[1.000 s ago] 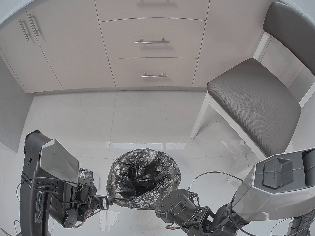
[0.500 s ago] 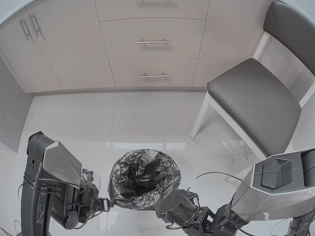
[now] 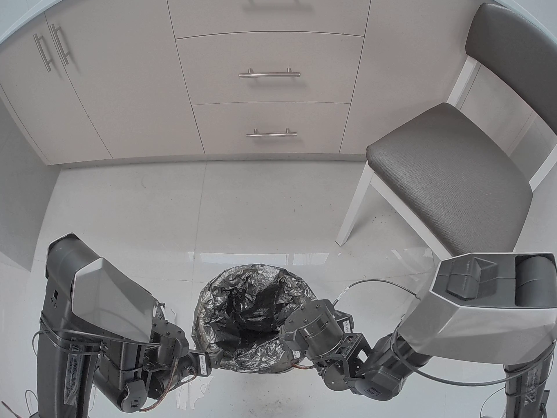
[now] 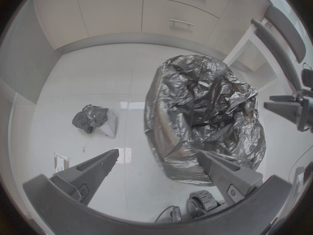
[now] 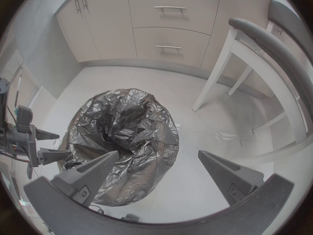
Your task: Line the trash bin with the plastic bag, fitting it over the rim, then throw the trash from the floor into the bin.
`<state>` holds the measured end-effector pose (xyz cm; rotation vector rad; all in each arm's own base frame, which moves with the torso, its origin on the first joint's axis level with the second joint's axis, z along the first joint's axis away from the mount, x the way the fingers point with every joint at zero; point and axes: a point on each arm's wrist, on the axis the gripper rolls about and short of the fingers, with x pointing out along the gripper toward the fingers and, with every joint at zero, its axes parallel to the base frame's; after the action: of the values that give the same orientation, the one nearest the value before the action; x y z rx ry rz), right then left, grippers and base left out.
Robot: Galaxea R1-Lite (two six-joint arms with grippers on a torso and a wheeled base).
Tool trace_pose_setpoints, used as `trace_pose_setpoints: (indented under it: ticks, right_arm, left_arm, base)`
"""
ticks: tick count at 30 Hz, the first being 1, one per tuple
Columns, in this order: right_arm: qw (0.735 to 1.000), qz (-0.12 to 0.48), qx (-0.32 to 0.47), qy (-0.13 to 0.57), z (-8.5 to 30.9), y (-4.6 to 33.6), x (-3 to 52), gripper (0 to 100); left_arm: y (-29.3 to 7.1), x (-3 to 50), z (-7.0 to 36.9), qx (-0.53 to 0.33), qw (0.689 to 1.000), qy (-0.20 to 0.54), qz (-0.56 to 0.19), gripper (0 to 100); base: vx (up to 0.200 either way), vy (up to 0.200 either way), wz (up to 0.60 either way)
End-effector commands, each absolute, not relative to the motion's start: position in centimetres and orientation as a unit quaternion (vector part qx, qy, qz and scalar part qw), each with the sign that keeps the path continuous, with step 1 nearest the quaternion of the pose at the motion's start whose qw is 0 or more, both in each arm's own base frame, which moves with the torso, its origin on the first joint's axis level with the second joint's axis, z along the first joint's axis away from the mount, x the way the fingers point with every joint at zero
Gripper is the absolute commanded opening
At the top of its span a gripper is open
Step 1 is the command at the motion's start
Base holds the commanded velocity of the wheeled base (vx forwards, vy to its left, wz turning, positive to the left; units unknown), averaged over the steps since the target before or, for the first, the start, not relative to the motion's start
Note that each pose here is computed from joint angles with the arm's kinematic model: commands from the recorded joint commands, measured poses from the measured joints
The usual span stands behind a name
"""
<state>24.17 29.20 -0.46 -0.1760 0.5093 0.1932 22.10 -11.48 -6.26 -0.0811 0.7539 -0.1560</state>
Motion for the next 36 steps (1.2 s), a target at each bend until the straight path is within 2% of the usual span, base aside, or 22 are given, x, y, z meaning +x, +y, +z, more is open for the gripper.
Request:
trace_pose_setpoints:
  ticks: [1,8,14,36]
  right_arm:
    - [0.954,0.091,-0.11,0.264,-3.2,29.8,24.9,100]
    - [0.95,0.094,-0.121,0.272,-4.0,29.9,24.5,100]
    - [0.941,0.114,-0.141,0.285,-4.8,30.0,22.1,100]
    - [0.928,0.106,-0.152,0.323,-6.6,26.3,18.3,100]
  left_arm:
    - [-12.7,22.5,-6.1,-0.041,0.93,0.351,-0.095,100]
    - [-12.6,22.6,-5.9,-0.044,0.932,0.347,-0.093,100]
    - [-12.7,22.8,-5.9,-0.045,0.933,0.345,-0.094,100]
    - [-12.3,22.7,-6.2,-0.046,0.931,0.352,-0.086,100]
  base:
    - [0.0,0.0,0.0]
    - [0.0,0.0,0.0]
    - [0.0,0.0,0.0]
    - [0.0,0.0,0.0]
